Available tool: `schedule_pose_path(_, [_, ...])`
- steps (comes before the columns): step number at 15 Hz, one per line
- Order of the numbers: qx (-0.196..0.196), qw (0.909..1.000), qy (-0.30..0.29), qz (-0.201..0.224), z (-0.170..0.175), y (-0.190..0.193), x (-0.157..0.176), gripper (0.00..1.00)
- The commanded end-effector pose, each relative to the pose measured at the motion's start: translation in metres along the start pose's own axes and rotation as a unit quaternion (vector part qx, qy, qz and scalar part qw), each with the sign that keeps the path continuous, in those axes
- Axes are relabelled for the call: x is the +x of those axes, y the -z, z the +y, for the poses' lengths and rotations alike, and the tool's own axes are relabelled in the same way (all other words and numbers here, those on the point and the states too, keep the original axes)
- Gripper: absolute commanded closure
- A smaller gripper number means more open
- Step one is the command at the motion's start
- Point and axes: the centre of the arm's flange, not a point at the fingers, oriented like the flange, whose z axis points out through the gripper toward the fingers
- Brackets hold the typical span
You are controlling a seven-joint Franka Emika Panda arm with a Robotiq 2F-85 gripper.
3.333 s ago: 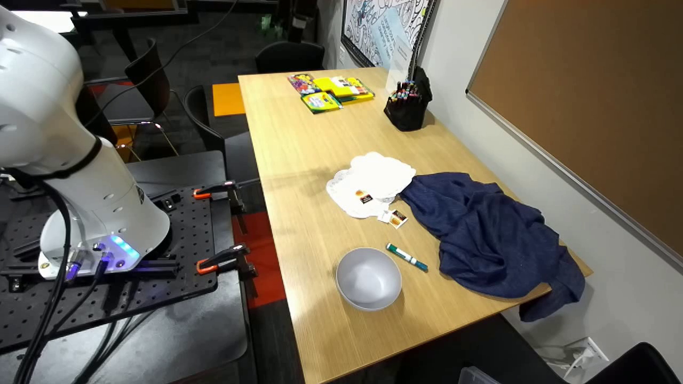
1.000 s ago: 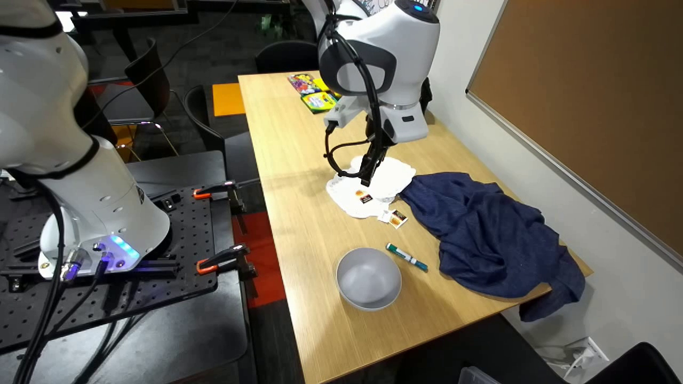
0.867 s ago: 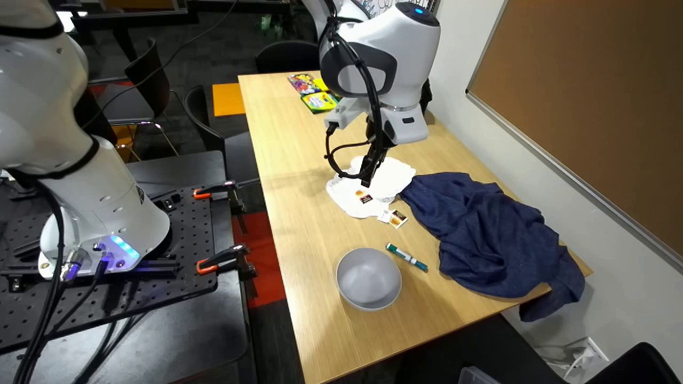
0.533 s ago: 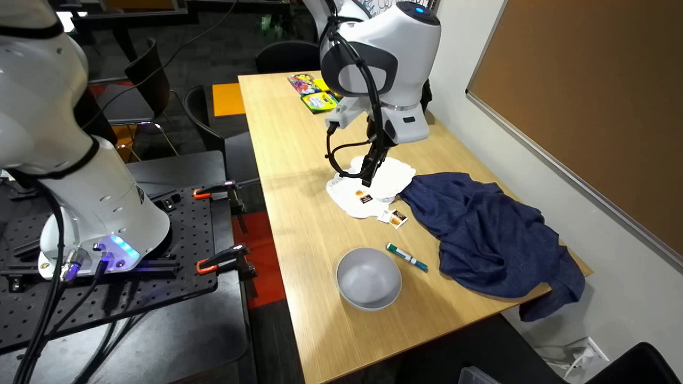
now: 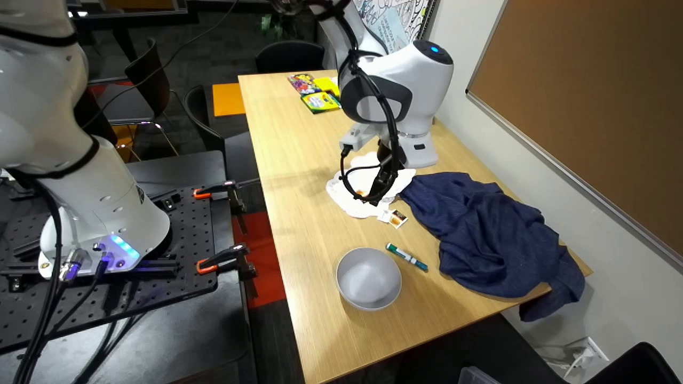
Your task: Pick up the marker and put it in the bowl
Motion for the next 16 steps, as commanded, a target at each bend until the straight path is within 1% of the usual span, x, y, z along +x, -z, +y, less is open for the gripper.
schedule_pose_path(1, [0.0,1.0,-0.002,0.001,-0.02,-0.034,0.036,0.0])
schedule_pose_path(4, [-0.005,1.0,-0.004,0.003,-0.025,-0.058,0.051,0.0])
schedule_pose_path(8, [0.003,0.9998,-0.005,0.02,-0.021,-0.086,0.069,0.0])
schedule_pose_path(12, [0.033,0.9993,0.001,0.019,-0.014,-0.115,0.082,0.0])
schedule_pose_path(14, [0.055,0.9985,0.003,0.005,-0.011,-0.128,0.086,0.0])
schedule_pose_path(16, [0.068,0.9977,0.002,-0.009,-0.009,-0.139,0.091,0.0])
